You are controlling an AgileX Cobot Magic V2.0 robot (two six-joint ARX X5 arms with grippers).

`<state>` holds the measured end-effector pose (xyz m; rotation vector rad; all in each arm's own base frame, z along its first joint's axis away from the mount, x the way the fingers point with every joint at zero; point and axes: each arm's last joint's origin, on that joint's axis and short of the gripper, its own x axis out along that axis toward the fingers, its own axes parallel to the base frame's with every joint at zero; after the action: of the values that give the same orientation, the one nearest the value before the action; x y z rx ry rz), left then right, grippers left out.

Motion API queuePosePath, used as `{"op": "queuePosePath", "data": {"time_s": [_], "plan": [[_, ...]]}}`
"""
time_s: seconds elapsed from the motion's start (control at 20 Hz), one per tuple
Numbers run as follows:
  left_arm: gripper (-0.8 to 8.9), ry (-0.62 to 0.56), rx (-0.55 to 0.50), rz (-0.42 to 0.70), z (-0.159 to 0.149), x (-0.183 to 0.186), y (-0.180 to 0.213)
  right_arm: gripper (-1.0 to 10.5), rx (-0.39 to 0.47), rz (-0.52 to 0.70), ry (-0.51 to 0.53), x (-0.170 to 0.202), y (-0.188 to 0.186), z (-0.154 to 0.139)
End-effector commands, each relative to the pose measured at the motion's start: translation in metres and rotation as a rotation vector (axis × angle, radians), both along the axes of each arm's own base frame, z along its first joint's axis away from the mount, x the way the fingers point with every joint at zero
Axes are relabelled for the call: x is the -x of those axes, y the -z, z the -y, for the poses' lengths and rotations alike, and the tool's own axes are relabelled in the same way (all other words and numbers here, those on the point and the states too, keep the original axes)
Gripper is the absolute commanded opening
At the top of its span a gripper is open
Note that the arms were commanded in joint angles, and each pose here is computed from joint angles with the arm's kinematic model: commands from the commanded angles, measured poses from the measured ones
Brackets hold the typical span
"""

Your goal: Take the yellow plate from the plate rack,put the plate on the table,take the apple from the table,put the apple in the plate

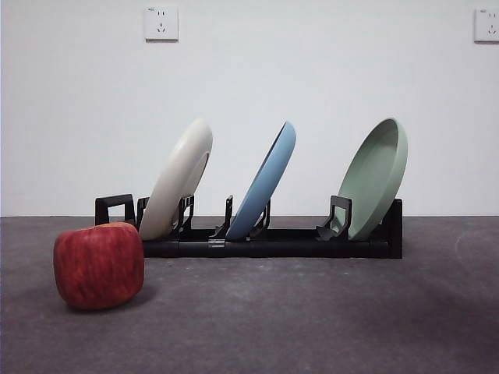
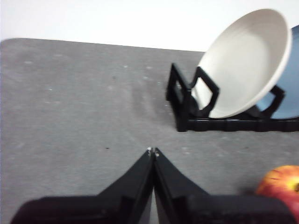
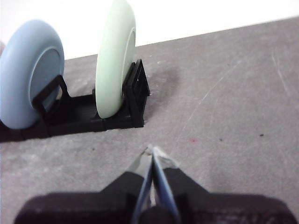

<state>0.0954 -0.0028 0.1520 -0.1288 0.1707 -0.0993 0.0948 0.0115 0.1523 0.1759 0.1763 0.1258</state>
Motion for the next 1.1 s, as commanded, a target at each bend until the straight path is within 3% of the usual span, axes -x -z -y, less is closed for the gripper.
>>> {"op": "queuePosePath", "data": {"time_s": [0.05,0.15,0.6,0.8,1.1], "plan": [[-0.06,0.037,0.072,0.007,0.001,0.000,0.000,-0.1,-0.075,-0.018,0.010,0.000,0.003,0.000],[-0.06,0.050,0.100,0.021,0.002,0.001,-0.007,-0.1,-0.116,-0.008,0.001,0.001,-0.003,0.000],[-0.06,0.104,0.179,0.084,0.003,0.013,-0.061,-0.1,-0.130,0.071,-0.042,0.007,-0.059,-0.001],[-0.06,0.202,0.189,0.050,0.006,0.015,-0.087,-0.1,-0.131,0.001,-0.116,0.007,-0.087,-0.003],[-0.06,0.400,0.143,-0.049,0.011,0.018,-0.123,-0.1,-0.043,-0.161,-0.338,0.006,-0.128,-0.009]]}}
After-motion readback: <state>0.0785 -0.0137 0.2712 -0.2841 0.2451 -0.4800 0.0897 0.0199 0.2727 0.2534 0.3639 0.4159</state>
